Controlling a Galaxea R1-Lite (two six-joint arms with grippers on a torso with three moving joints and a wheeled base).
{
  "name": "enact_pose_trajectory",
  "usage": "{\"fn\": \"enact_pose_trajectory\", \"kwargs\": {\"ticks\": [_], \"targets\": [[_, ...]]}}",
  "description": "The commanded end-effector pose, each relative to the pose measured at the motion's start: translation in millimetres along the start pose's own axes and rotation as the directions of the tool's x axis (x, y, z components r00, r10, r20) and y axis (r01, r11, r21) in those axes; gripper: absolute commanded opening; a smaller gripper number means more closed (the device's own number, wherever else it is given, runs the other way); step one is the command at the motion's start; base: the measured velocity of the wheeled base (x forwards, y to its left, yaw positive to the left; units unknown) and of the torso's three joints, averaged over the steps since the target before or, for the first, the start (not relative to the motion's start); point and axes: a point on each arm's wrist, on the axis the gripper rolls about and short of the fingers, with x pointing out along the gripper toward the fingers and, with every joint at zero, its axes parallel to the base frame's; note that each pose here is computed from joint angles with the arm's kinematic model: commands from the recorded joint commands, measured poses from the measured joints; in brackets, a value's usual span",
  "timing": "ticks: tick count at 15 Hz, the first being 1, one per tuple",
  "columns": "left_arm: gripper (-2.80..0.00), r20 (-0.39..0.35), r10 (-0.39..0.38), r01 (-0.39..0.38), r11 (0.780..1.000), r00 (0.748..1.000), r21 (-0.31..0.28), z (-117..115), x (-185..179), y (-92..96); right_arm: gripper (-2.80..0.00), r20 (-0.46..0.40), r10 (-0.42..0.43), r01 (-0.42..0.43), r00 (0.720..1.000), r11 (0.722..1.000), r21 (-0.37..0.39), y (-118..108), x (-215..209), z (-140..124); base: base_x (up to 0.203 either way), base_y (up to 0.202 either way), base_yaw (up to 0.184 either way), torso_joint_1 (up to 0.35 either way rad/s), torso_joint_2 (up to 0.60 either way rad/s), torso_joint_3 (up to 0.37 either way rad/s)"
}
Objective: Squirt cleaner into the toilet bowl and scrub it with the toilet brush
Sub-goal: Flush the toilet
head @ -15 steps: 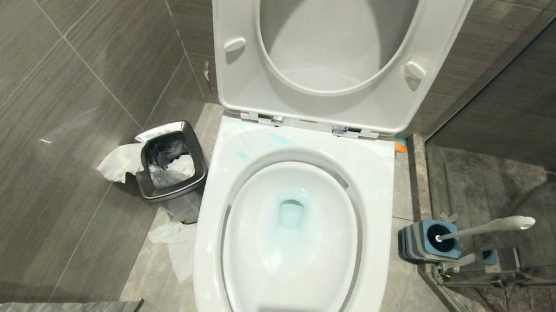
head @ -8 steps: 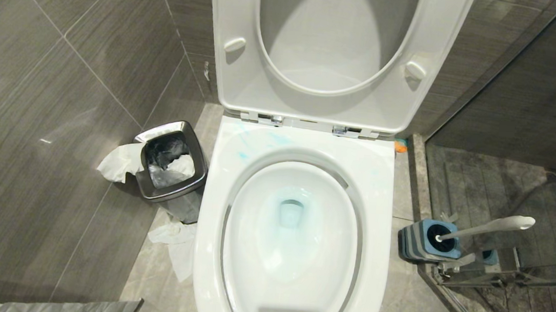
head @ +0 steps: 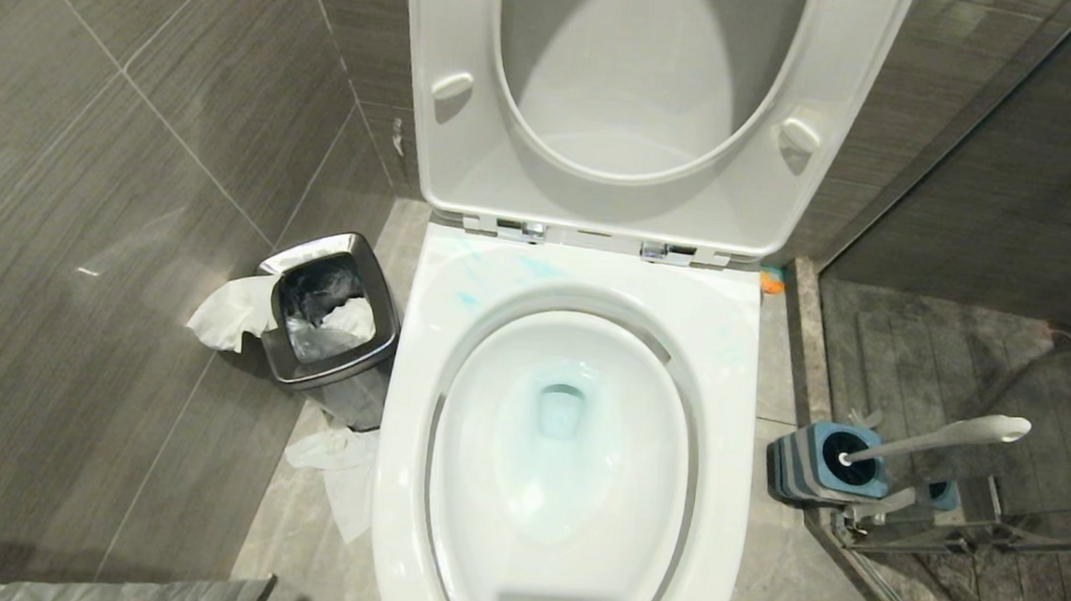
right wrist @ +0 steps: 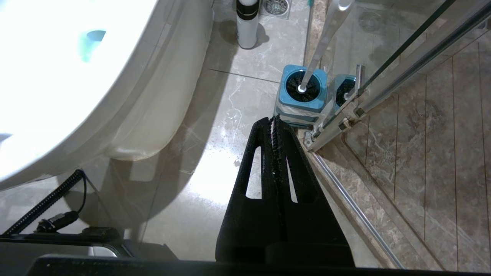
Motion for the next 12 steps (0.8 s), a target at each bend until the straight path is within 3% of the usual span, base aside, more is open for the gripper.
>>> {"fn": "enact_pose_trajectory", "kwargs": {"ticks": [1,6,12], "targets": [[-2.80,-0.041,-0.050,0.048,0.998,0.998,-0.043,55.8,50.4,17.3,-2.80,-0.002,0.001,-0.001,1.000,1.000,0.000,0.0,0.2,0.0,0.000,0.000,0.000,0.000,0.00,0.000],[-2.80,0.050,-0.089,0.093,0.993,0.995,-0.076,142.1,154.1,45.5,-2.80,-0.002,0.001,-0.001,1.000,1.000,0.000,0.0,0.2,0.0,0.000,0.000,0.000,0.000,0.00,0.000],[-2.80,0.186,-0.015,0.025,0.998,0.982,-0.050,199.5,251.6,71.7,-2.80,-0.003,0.001,-0.001,1.000,1.000,0.000,0.0,0.2,-0.2,0.000,0.000,0.000,0.000,0.00,0.000]]}}
